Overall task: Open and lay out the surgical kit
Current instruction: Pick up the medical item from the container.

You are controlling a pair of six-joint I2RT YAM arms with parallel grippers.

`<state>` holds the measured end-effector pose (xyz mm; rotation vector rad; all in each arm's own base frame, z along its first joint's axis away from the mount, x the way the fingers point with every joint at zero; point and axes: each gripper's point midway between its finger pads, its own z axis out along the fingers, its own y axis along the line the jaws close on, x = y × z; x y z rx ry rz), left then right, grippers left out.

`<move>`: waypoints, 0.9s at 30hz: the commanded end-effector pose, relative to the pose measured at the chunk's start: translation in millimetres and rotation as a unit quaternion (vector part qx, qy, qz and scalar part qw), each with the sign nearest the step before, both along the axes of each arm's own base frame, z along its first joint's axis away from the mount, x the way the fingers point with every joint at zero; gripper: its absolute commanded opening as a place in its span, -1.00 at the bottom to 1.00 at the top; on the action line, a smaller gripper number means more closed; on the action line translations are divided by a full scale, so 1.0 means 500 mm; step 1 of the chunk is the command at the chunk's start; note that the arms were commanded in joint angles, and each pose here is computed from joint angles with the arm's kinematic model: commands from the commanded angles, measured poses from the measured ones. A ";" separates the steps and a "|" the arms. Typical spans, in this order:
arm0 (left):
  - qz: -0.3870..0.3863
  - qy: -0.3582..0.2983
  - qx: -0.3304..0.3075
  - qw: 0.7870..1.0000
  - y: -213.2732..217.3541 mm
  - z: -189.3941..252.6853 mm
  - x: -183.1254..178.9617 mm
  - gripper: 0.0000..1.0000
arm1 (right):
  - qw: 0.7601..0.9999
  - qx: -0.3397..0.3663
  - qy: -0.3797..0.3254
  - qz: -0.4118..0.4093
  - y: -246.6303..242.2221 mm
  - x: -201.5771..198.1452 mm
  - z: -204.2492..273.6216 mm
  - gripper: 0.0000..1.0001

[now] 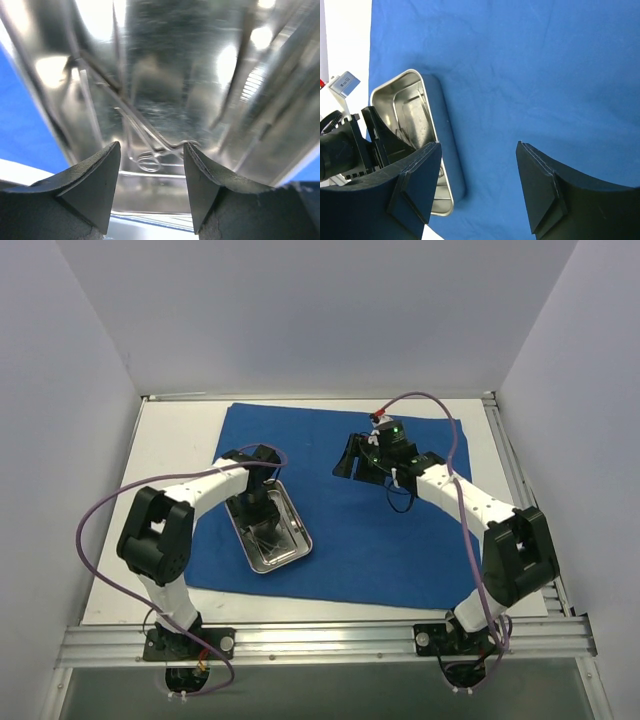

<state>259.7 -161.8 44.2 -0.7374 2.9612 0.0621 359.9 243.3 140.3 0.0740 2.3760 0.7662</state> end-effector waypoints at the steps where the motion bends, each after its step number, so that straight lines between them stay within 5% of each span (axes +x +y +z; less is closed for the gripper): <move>1: 0.063 0.028 0.036 0.997 0.025 0.000 -0.010 0.25 | 0.999 0.024 -0.041 0.014 -0.007 0.003 0.054 0.24; 11: 0.101 0.050 0.059 0.992 0.017 -0.063 0.008 0.21 | 0.998 0.037 -0.046 0.027 -0.020 -0.006 0.061 0.23; 18: 0.120 0.055 0.061 0.989 0.020 -0.110 -0.017 -0.06 | 0.998 0.037 -0.055 0.023 -0.030 -0.006 0.079 0.23; 27: 0.055 0.024 0.102 0.993 0.018 -0.150 0.003 -0.20 | 0.998 0.037 -0.049 0.020 -0.032 -0.010 0.081 0.23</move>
